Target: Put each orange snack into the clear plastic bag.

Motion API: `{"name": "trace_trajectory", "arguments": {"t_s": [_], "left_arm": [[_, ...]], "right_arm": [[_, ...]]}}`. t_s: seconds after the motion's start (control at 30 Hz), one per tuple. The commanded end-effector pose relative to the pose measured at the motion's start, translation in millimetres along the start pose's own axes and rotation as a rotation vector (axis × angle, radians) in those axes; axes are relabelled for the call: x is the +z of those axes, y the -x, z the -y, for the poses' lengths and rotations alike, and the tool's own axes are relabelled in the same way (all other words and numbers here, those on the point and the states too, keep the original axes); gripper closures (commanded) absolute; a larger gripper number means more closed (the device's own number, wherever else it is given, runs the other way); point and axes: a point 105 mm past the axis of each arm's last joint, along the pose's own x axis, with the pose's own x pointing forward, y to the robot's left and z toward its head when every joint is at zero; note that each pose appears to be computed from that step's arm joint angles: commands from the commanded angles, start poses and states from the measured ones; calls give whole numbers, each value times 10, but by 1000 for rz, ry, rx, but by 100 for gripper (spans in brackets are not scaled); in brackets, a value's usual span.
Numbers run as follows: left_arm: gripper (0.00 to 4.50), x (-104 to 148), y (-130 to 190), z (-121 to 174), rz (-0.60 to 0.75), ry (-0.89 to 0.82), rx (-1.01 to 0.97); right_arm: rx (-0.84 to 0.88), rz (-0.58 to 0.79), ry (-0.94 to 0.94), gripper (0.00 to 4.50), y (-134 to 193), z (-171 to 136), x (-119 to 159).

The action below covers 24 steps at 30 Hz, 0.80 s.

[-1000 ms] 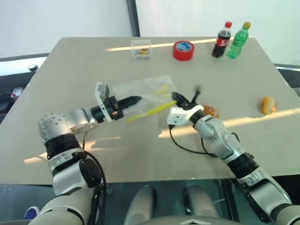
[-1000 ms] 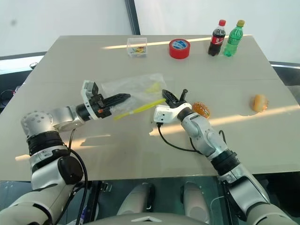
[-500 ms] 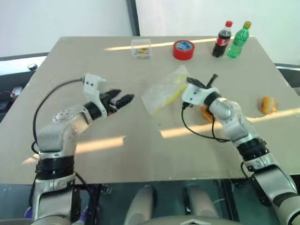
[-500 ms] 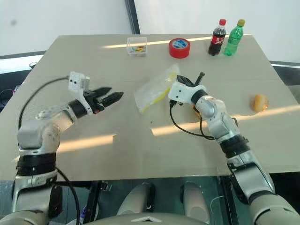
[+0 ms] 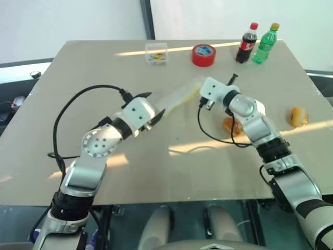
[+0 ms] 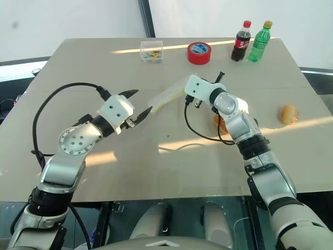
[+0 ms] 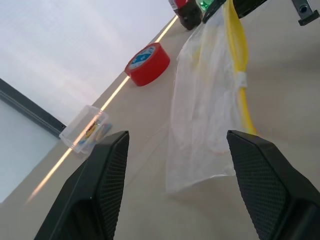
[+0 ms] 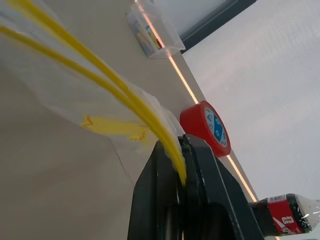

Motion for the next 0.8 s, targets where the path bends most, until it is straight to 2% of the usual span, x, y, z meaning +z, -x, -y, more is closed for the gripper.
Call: {"name": "trace_trajectory", "arguments": {"t_s": [0.03,0.43,0.53,0.7,0.8], "left_arm": [[121,143,9,82,47,-67,-19],[121,-10,-159,190,-22,-123,-27],[203,-7,-209,195,-12,-110,-24],[440,-2,-237,190,4,-108,-23],[447,-4,-230,122,5,-107,8]], "right_arm": [[-42,52,-1,450,9,163,173],[-34,63,-9,450,46,138,250],[-30,64,-11,450,55,122,265],[-24,57,-8,450,69,99,262],[-10,42,2,450,95,52,217]]}}
